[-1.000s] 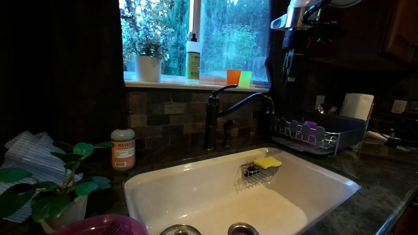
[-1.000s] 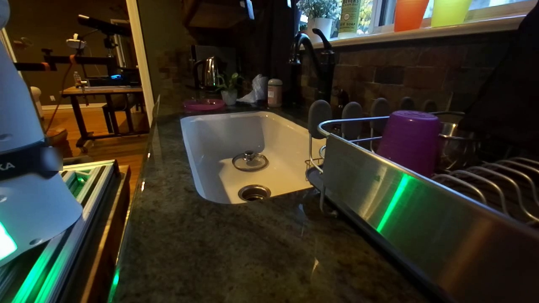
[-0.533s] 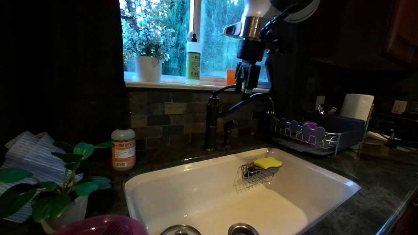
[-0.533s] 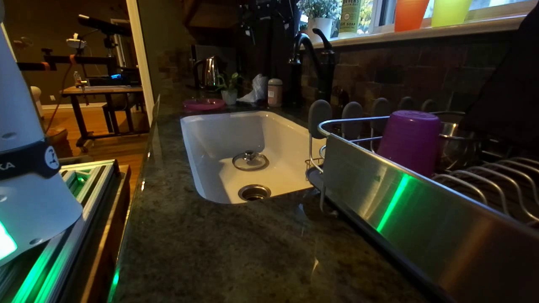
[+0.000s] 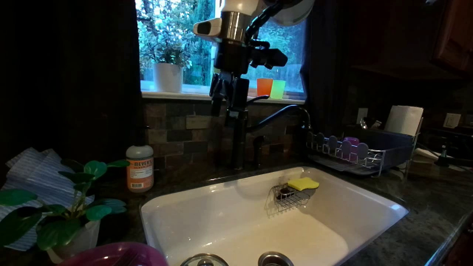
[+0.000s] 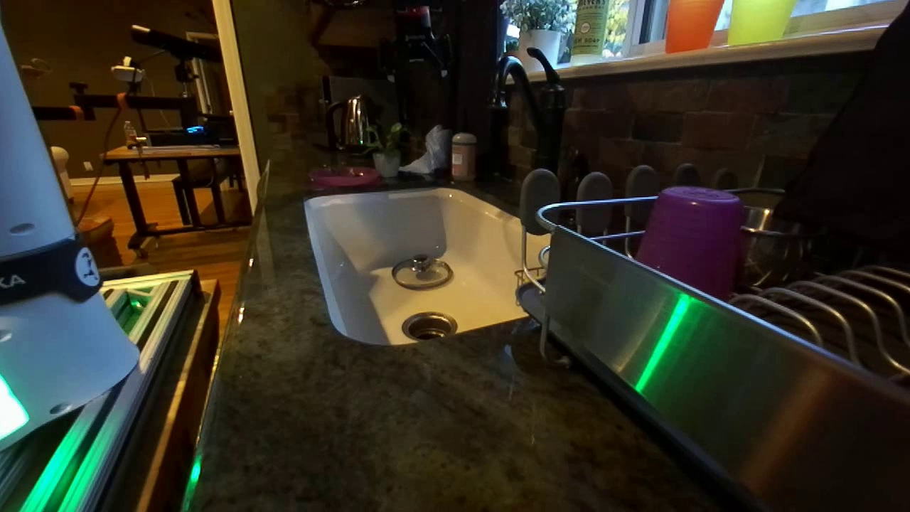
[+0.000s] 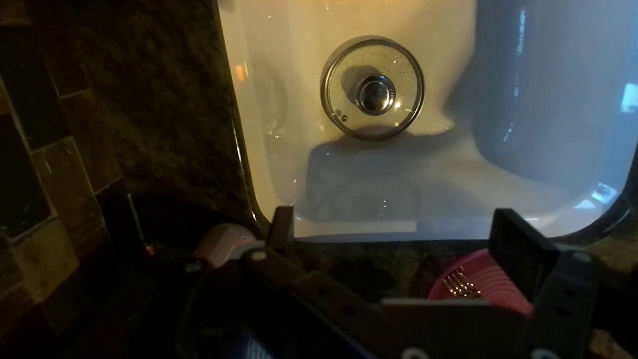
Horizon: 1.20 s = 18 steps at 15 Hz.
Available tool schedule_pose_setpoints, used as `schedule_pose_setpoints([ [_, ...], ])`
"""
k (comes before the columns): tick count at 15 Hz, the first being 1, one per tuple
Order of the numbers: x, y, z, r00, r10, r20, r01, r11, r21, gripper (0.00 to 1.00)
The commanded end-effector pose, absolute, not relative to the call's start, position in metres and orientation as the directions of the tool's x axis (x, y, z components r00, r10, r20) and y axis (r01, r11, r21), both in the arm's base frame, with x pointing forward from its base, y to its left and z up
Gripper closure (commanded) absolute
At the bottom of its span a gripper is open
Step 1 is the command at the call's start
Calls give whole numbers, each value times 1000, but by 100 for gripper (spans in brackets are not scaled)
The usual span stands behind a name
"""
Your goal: Pick up the folk and put it in the dish dryer
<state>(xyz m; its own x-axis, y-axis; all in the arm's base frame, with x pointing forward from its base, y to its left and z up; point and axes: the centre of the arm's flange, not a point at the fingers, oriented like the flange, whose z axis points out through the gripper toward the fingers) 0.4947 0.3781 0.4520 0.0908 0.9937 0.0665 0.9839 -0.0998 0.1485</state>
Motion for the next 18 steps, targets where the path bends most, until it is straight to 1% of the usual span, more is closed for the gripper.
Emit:
schedule_pose_setpoints([
  [1,497,378,452,86,994,67,984,-95,149,0],
  [4,501,375,454,84,994,68,984,-94,152,0],
  [5,503,387,451,45,996,80,986,-57,158,0],
  [8,497,422,445,-4,997,81,985,-10,171,0],
  [11,478,467,435,-77,987,144,987,56,148,0],
  [15,457,526,414,-215,939,268,974,187,127,0],
  [18,449,564,393,-310,885,346,950,302,80,0],
])
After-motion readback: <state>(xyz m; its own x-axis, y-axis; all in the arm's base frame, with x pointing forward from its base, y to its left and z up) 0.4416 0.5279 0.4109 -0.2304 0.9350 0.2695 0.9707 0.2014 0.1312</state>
